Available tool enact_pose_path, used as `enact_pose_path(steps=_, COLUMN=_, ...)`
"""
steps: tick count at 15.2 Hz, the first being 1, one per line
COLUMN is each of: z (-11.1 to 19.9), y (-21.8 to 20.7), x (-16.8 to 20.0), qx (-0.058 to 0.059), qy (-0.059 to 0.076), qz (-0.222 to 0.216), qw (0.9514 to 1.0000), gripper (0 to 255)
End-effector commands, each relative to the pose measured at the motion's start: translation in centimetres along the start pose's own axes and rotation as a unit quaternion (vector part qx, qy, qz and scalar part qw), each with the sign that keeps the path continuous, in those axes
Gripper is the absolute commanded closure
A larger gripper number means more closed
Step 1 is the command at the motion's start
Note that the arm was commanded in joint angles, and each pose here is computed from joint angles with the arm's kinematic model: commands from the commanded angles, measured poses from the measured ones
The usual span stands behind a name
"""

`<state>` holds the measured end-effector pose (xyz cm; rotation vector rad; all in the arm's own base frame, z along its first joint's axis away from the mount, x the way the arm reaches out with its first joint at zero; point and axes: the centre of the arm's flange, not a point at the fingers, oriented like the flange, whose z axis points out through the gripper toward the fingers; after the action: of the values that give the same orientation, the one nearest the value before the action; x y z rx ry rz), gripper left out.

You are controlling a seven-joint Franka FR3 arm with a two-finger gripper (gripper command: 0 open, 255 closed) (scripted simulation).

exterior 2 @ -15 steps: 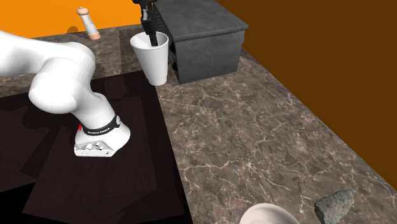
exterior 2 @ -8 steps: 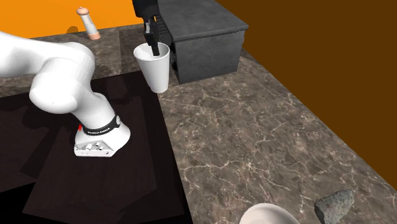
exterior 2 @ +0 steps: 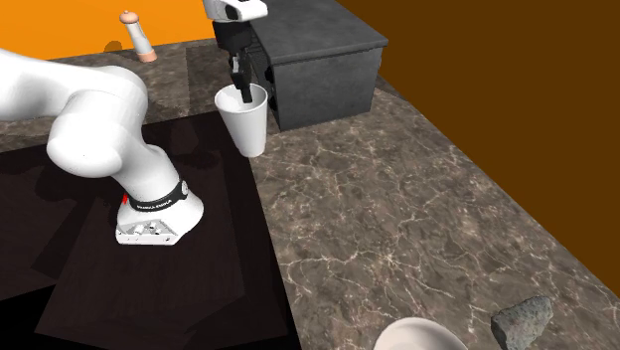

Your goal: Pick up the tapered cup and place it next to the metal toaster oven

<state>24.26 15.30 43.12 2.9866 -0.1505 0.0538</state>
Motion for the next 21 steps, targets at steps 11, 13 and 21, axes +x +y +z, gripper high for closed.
enact_pose_path(steps=11, z=4.3, y=-0.6, x=-0.1, qx=0.0, qy=0.0, qz=0.0, qw=1.0, gripper=255)
enact_pose_path(steps=13, z=4.3, y=-0.6, x=-0.1, qx=0.0, qy=0.0, qz=0.0, qw=1.0, gripper=255)
enact_pose_path(steps=21, z=4.3, y=-0.6, x=-0.1, qx=0.0, qy=0.0, qz=0.0, qw=1.0, gripper=0)
